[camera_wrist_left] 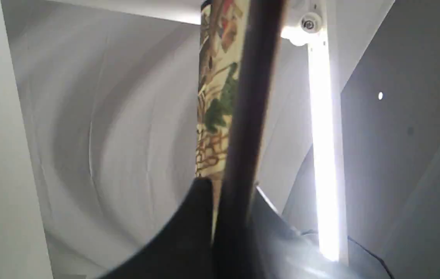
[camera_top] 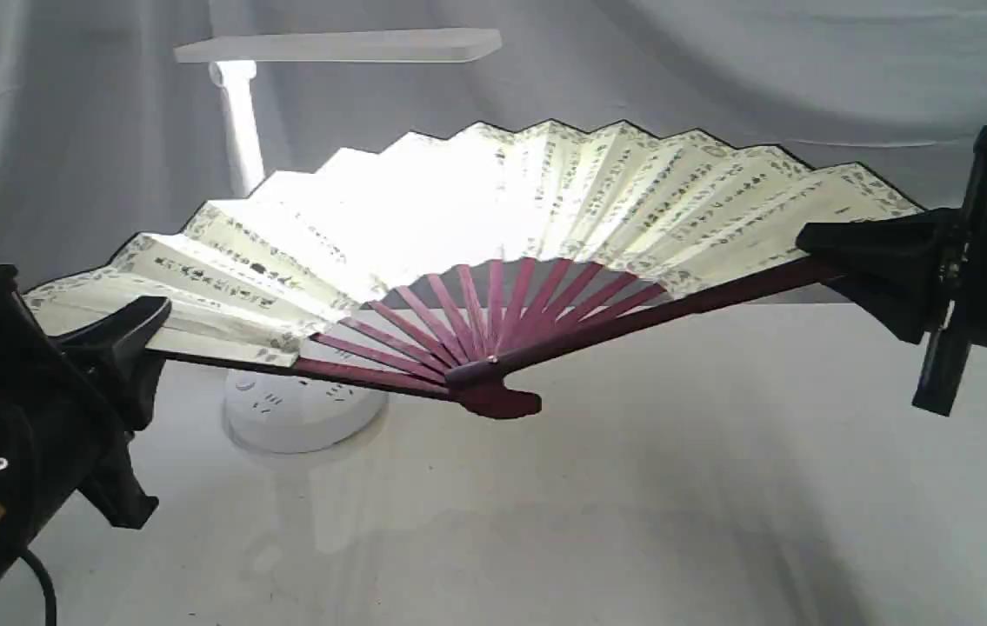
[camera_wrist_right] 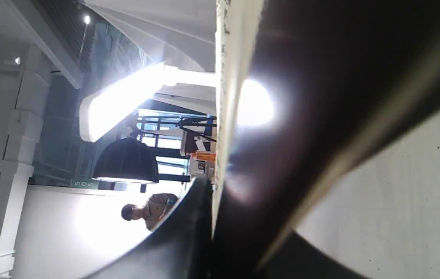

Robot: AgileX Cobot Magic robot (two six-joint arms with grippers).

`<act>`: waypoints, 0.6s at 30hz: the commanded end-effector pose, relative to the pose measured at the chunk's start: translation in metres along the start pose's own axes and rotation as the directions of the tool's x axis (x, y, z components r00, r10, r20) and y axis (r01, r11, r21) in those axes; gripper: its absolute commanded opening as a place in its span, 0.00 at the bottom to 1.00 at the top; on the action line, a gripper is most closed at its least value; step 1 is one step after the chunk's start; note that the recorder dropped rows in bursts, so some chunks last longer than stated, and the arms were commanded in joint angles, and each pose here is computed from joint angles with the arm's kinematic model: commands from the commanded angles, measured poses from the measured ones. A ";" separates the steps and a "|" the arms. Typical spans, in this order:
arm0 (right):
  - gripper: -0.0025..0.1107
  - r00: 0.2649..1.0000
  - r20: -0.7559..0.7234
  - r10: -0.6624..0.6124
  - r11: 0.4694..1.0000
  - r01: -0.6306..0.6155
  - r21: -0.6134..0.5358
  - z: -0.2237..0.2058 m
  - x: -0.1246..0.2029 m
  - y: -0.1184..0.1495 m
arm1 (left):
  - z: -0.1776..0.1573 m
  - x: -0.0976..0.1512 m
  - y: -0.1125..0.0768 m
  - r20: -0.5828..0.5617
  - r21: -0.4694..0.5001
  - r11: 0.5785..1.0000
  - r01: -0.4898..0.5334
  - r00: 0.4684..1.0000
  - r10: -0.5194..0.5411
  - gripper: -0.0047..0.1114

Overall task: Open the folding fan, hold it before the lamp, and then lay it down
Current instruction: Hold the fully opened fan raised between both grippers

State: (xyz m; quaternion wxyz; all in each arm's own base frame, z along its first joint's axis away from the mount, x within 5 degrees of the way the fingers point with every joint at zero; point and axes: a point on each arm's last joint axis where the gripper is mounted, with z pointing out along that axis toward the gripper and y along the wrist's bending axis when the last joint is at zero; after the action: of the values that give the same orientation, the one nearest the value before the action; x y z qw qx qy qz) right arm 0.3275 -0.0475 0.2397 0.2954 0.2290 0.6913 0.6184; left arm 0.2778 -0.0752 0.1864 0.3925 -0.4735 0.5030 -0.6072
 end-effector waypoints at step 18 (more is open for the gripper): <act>0.02 0.992 -0.052 -0.114 0.993 0.115 0.008 0.019 0.007 0.016 | 0.013 -0.012 -0.027 0.068 0.166 0.971 0.171 0.981 -0.184 0.04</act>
State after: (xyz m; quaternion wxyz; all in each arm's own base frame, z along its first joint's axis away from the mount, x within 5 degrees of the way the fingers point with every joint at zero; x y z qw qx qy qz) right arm 0.3342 -0.0289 0.2516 0.2945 0.2005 0.6983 0.6209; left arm 0.2892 -0.0720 0.1959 0.3876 -0.4885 0.4709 -0.6240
